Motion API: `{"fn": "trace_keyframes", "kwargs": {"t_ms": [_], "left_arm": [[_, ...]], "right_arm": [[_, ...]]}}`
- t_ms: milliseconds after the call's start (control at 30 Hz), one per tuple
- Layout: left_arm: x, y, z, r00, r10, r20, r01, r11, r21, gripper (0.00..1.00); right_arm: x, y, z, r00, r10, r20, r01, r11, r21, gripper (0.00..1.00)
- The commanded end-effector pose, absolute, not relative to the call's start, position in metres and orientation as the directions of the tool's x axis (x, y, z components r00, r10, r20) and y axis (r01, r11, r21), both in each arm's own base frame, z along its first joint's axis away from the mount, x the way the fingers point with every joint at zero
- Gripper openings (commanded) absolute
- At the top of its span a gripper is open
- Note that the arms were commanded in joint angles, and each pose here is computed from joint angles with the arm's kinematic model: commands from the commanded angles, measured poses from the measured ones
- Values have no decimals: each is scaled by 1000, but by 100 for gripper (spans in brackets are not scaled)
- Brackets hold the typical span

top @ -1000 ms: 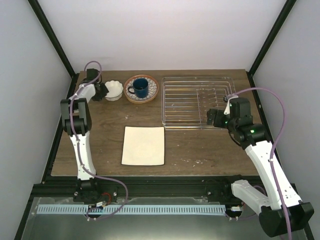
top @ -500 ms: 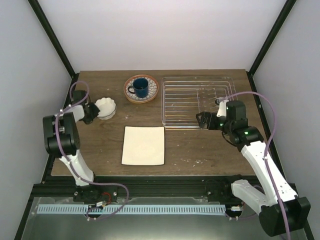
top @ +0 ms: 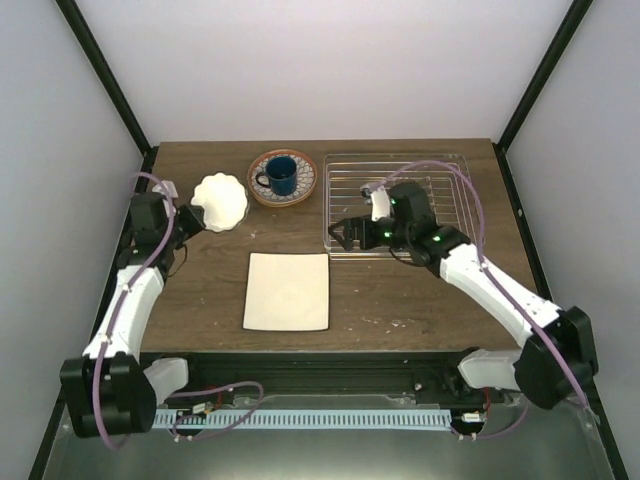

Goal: Load the mixed dishes into the dish rack

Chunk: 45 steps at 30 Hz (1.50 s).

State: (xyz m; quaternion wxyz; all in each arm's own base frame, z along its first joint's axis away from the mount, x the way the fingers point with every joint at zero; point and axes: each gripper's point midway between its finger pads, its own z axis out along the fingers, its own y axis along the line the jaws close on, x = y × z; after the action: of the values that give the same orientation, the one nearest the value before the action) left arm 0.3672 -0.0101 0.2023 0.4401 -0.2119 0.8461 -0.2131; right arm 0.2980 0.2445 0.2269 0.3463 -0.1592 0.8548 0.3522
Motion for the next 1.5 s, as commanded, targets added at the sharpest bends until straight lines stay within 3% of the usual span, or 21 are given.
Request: {"fn": "trace_keyframes", "kwargs": {"t_ms": [0, 300, 833, 1133, 1467], "left_arm": [[347, -35, 212, -543, -497, -677, -55, 825, -562, 0], [316, -71, 213, -592, -413, -692, 71, 829, -555, 0], [300, -92, 211, -626, -362, -691, 149, 814, -561, 0], [303, -84, 207, -622, -365, -693, 106, 837, -537, 0], [305, -82, 184, -651, -357, -670, 76, 848, -525, 0]], "right_arm": [[314, 279, 269, -641, 6, -768, -608, 607, 512, 100], [316, 338, 285, -616, -47, -787, -712, 460, 530, 100], [315, 399, 248, -637, -139, -759, -752, 333, 570, 100], [320, 388, 251, -602, -136, -787, -758, 408, 509, 100], [315, 390, 261, -596, -127, -793, -769, 373, 519, 100]]}}
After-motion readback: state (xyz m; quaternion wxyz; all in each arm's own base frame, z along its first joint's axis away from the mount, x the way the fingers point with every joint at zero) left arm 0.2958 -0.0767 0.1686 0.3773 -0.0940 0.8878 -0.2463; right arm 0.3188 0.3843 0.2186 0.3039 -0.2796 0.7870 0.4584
